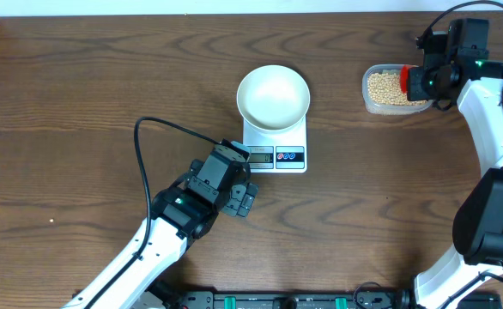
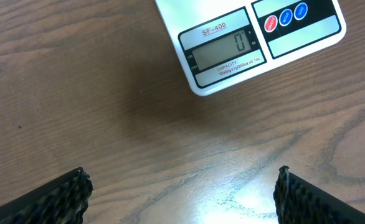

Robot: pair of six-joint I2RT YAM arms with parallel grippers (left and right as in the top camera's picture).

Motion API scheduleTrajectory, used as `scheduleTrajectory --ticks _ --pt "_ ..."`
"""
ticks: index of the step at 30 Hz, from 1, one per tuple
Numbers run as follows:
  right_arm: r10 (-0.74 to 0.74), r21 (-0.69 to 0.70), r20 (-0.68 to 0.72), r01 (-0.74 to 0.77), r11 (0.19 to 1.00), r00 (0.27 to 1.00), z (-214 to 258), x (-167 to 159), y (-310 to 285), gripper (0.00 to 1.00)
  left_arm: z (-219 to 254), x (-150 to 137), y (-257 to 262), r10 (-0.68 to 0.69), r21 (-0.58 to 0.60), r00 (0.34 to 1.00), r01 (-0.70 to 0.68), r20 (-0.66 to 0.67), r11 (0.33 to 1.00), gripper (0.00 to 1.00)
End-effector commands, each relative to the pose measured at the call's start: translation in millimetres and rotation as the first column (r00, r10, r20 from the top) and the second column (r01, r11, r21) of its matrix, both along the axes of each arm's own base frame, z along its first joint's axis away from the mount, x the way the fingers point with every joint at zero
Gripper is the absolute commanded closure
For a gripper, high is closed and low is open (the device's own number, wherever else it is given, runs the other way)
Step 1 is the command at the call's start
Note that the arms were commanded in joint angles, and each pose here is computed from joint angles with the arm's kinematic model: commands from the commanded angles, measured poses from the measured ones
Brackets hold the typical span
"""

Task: Scoop item into bowl and weigh 50g on scale
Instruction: 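Lower the red scoop into the soybeans with right gripper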

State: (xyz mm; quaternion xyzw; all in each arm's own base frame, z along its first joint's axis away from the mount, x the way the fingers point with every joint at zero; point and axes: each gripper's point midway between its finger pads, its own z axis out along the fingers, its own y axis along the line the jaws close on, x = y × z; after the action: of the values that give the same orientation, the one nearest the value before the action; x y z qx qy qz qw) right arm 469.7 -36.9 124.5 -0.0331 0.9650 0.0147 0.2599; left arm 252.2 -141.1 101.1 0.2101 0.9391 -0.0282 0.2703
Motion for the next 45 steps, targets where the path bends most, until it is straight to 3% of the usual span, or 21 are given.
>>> scheduleTrajectory --ticks 1,8,25,30,37,45 --pt "-0.012 0.015 -0.009 0.012 1.0 1.0 -5 4 3 0.99 -3 -1 0 -0.013 0.014 1.0 0.013 -0.005 1.0 0.04" --pt "-0.038 0.032 -0.018 0.039 0.999 0.999 -6 3 3 0.99 -3 -1 0 -0.013 0.014 1.0 0.013 -0.005 1.0 0.04" --pt "0.033 0.23 -0.116 -0.005 0.973 0.993 -36 -11 37 0.99 -3 -1 0 -0.013 0.014 1.0 0.013 -0.005 1.0 0.04" --pt "0.087 0.369 -0.162 -0.021 0.929 0.983 -59 -13 53 0.99 -3 -1 0 -0.013 0.014 1.0 0.013 -0.005 1.0 0.04" --pt "0.084 0.444 -0.145 -0.01 0.896 0.986 -50 -14 47 0.99 -3 -1 0 -0.013 0.014 1.0 0.013 -0.005 1.0 0.04" --pt "0.053 0.628 -0.077 0.008 0.778 0.996 -26 -15 22 0.99 -3 -1 0 -0.013 0.014 1.0 0.013 -0.005 1.0 0.04"
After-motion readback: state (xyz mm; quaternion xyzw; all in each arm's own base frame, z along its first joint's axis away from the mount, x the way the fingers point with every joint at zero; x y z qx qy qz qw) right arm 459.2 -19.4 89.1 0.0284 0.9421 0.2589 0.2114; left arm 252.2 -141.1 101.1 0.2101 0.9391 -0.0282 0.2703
